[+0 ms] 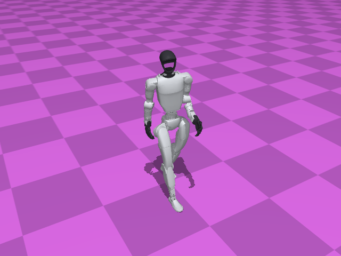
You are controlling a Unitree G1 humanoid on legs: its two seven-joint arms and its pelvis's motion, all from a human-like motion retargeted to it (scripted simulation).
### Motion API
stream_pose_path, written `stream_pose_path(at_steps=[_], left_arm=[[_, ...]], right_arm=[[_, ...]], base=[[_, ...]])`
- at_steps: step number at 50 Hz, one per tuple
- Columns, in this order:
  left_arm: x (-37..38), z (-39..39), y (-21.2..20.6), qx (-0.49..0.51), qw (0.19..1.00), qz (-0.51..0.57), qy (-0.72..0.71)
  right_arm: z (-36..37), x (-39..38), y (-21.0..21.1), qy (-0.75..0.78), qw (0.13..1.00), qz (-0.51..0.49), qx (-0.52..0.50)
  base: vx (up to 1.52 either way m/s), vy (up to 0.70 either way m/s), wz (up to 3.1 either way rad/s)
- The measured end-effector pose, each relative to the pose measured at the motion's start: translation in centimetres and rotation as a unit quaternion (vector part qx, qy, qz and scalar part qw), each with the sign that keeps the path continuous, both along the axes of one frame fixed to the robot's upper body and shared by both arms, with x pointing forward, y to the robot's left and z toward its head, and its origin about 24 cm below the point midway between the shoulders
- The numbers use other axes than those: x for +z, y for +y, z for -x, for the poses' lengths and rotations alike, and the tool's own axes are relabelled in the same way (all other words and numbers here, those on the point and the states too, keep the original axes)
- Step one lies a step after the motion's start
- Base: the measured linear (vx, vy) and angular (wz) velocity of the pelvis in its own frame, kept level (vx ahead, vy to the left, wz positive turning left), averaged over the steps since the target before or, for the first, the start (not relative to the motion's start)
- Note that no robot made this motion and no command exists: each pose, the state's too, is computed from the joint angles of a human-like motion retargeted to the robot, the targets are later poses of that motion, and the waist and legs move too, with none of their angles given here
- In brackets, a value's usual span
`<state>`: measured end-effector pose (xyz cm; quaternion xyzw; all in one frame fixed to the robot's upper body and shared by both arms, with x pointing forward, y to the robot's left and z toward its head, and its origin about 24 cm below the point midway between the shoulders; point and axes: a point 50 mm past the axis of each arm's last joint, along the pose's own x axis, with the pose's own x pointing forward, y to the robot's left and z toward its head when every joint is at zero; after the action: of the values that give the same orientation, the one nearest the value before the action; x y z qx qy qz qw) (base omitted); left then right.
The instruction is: Walk run
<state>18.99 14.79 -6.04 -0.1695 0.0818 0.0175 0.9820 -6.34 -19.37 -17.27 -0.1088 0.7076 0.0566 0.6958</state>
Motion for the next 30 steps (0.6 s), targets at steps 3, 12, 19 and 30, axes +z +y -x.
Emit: stream_pose_path(at_steps=[3,12,19,30], left_arm=[[-1.0,1.1,-0.7,0.0,1.0,0.021,0.021],[-2.0,2.6,-1.4,-0.041,0.998,0.011,0.047],[-1.7,2.5,-0.5,-0.016,0.999,-0.001,0.042],[-2.1,3.2,0.0,0.018,0.998,0.003,0.055]], right_arm=[[-1.8,-0.1,-0.9,-0.026,0.999,0.024,0.019],[-9.4,-0.1,-2.4,-0.113,0.992,0.056,0.013],[-18.8,2.0,-3.2,-0.28,0.952,0.09,0.078],[-23.2,4.1,-4.0,-0.359,0.921,0.108,0.103]], base=[[0.93,-0.37,0.97],[0.75,-0.37,0.31],[0.58,-0.28,-0.83],[0.67,-0.16,-0.31]])
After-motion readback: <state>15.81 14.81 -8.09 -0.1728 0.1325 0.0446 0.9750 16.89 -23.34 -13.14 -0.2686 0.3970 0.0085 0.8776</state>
